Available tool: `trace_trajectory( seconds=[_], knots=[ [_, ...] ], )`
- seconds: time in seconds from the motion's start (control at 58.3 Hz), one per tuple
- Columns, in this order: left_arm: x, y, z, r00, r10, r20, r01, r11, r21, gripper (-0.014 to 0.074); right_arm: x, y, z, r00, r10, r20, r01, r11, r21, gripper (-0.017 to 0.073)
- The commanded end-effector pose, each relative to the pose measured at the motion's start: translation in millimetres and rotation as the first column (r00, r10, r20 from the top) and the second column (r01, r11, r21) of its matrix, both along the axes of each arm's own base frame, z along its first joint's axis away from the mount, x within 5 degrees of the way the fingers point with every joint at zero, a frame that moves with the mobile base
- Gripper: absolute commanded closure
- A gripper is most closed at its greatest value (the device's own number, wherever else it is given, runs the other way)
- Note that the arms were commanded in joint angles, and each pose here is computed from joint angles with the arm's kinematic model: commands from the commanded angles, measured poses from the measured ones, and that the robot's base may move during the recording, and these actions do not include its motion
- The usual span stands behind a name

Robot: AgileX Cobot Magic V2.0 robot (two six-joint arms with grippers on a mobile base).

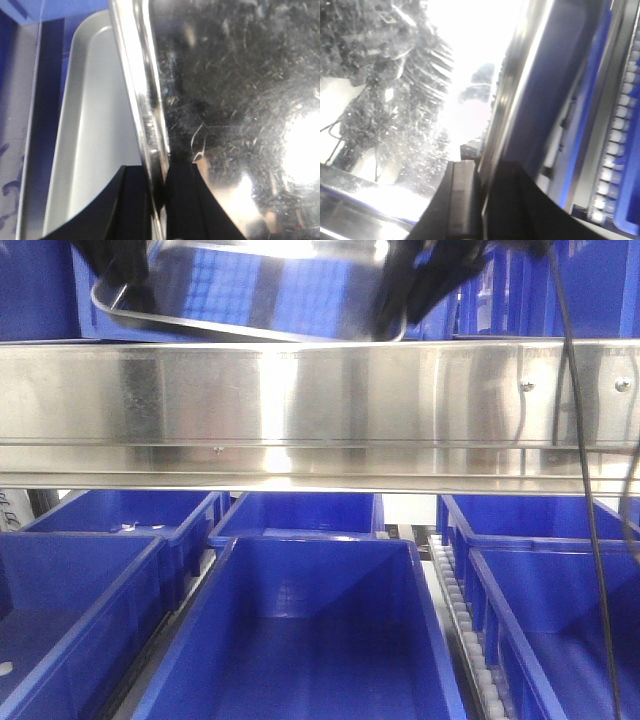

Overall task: Stack silver trays without gaps
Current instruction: 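Lower the held tray onto the silver tray on the upper shelf, then open both grippers to release the tray onto the stack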

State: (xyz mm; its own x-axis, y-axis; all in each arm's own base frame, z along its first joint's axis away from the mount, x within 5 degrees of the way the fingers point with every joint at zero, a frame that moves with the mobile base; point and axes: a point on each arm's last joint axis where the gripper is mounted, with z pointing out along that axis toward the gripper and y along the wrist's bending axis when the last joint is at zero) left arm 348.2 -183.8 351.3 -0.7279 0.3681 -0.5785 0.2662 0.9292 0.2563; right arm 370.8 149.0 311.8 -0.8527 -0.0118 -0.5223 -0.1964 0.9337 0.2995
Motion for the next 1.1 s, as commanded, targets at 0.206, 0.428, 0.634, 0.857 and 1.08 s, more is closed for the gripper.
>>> trace_trajectory(
  seconds=[0.206, 0.428, 0.634, 0.857, 1.08],
  knots=[
    [3, -10.6, 3, 0.996, -0.063, 0.057, 0.066, 0.997, -0.046, 0.061, 1, 12, 10, 0.997, 0.012, 0.073, -0.017, 0.997, 0.074, 0.0317],
    [3, -11.6, 4, 0.995, -0.07, 0.071, 0.074, 0.996, -0.053, 0.061, 2, 12, 11, 0.997, 0.009, 0.082, -0.015, 0.997, 0.077, 0.0368],
    [5, -7.8, 4, 0.996, -0.059, 0.071, 0.063, 0.997, -0.053, 0.0566, 2, 12, 11, 0.996, 0.008, 0.084, -0.014, 0.997, 0.078, 0.0368],
    [12, 5.4, 3, 0.998, -0.021, 0.066, 0.024, 0.998, -0.053, 0.0314, 2, 12, 11, 0.996, 0.008, 0.084, -0.014, 0.997, 0.078, 0.0368],
    [15, 14.4, 7, 0.997, 0.0, 0.081, 0.004, 0.998, -0.057, 0.0282, 1, 11, 14, 0.996, 0.007, 0.092, -0.015, 0.997, 0.081, 0.0368]
  ],
)
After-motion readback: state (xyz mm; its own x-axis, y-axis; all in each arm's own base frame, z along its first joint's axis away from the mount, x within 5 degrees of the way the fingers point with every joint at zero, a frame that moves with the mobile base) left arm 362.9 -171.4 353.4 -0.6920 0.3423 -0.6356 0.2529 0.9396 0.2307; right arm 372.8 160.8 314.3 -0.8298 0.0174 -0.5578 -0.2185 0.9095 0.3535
